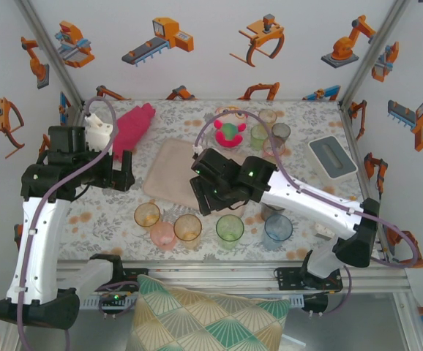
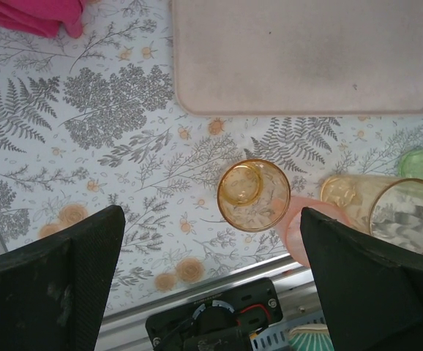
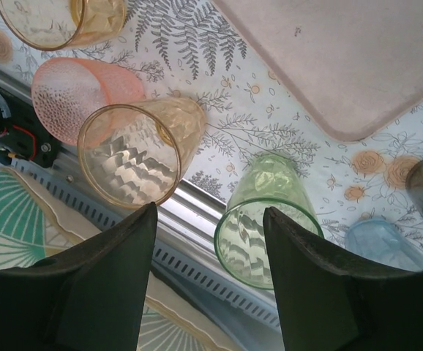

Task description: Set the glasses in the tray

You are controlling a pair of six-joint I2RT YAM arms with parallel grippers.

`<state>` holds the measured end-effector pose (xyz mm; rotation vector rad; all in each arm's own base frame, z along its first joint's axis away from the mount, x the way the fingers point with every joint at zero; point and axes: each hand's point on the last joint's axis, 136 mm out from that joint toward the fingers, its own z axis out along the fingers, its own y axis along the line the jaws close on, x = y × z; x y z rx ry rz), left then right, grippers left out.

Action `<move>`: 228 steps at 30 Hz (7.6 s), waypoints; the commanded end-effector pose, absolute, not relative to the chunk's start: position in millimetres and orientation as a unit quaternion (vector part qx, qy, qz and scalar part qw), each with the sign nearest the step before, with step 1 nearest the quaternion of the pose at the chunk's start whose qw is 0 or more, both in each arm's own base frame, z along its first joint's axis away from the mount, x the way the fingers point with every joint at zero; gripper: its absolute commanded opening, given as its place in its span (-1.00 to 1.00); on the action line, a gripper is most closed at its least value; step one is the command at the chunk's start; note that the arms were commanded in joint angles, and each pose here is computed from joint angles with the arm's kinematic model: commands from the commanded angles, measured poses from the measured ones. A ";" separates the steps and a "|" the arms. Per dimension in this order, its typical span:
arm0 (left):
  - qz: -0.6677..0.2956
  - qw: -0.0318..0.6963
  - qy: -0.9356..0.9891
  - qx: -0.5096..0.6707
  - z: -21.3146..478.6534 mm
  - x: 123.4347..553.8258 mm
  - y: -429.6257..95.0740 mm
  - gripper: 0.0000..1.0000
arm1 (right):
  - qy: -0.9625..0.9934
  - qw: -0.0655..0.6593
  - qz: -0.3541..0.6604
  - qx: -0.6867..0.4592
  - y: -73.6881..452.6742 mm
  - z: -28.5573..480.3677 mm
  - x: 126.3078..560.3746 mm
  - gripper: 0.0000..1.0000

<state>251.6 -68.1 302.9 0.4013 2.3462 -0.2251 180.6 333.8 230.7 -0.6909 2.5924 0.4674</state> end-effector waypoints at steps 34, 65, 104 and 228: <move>-0.105 0.361 0.911 0.169 302.1 243.7 -72.6 0.94 | 0.922 0.168 0.143 -0.319 376.8 159.1 180.7 -0.08; -0.108 0.365 0.909 0.169 305.3 243.3 -73.5 0.94 | 0.923 0.200 0.096 -0.314 363.2 158.5 195.5 -0.56; -0.100 0.376 0.904 0.176 311.7 242.1 -71.8 0.94 | 0.922 0.265 0.147 -0.242 331.9 244.7 244.0 -0.85; -0.159 0.245 0.916 0.277 210.1 430.2 -240.2 0.86 | 0.908 0.404 0.096 -0.058 194.7 381.2 353.1 -0.15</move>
